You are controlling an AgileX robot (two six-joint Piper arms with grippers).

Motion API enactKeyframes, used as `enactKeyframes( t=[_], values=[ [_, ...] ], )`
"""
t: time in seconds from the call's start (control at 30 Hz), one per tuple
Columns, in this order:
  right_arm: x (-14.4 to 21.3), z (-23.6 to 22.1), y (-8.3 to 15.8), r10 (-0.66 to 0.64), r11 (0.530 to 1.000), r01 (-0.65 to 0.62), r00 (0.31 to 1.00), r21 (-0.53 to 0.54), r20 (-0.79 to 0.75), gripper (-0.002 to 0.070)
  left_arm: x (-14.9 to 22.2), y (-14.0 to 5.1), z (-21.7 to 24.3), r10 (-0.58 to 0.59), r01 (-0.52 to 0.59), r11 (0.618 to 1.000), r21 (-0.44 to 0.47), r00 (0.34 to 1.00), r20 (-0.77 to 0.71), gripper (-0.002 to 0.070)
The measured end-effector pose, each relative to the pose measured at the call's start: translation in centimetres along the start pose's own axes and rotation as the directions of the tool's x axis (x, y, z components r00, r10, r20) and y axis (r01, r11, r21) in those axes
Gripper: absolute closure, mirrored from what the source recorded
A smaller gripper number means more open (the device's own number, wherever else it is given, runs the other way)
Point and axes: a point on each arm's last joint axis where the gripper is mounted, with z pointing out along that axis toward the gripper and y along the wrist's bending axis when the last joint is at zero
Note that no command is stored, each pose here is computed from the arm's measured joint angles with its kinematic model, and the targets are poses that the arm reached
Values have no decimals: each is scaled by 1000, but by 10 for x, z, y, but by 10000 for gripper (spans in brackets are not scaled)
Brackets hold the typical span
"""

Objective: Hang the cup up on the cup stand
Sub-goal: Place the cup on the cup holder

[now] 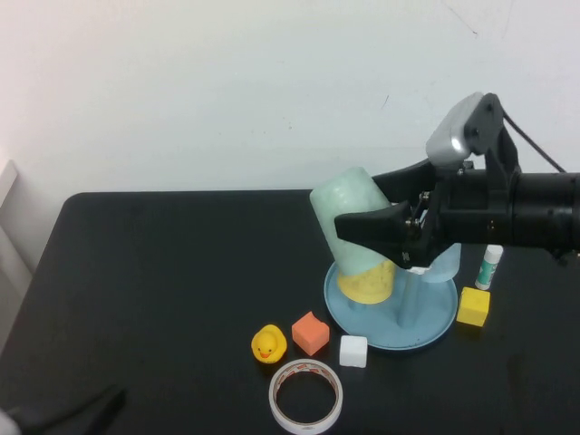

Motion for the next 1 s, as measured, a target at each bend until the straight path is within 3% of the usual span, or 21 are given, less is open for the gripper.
enactKeyframes(
  t=[0.17,0.37,0.7,1.0],
  values=[
    [-7,-8,-1,-114,993,114,993,31,14,69,3,13,-19,-96,100,991,-88,994,45,675],
    [-12,-34,-23,-113,989,108,993,106,46,69,6,22,-40,-131,147,980,-130,983,125,675],
    [-20,-80,-29,-116,988,134,971,-79,208,69,7,25,-47,-148,169,976,-138,977,154,675],
    [-21,-84,-28,-122,984,147,967,-100,224,69,7,25,-47,-144,165,976,-138,978,154,675]
  ],
)
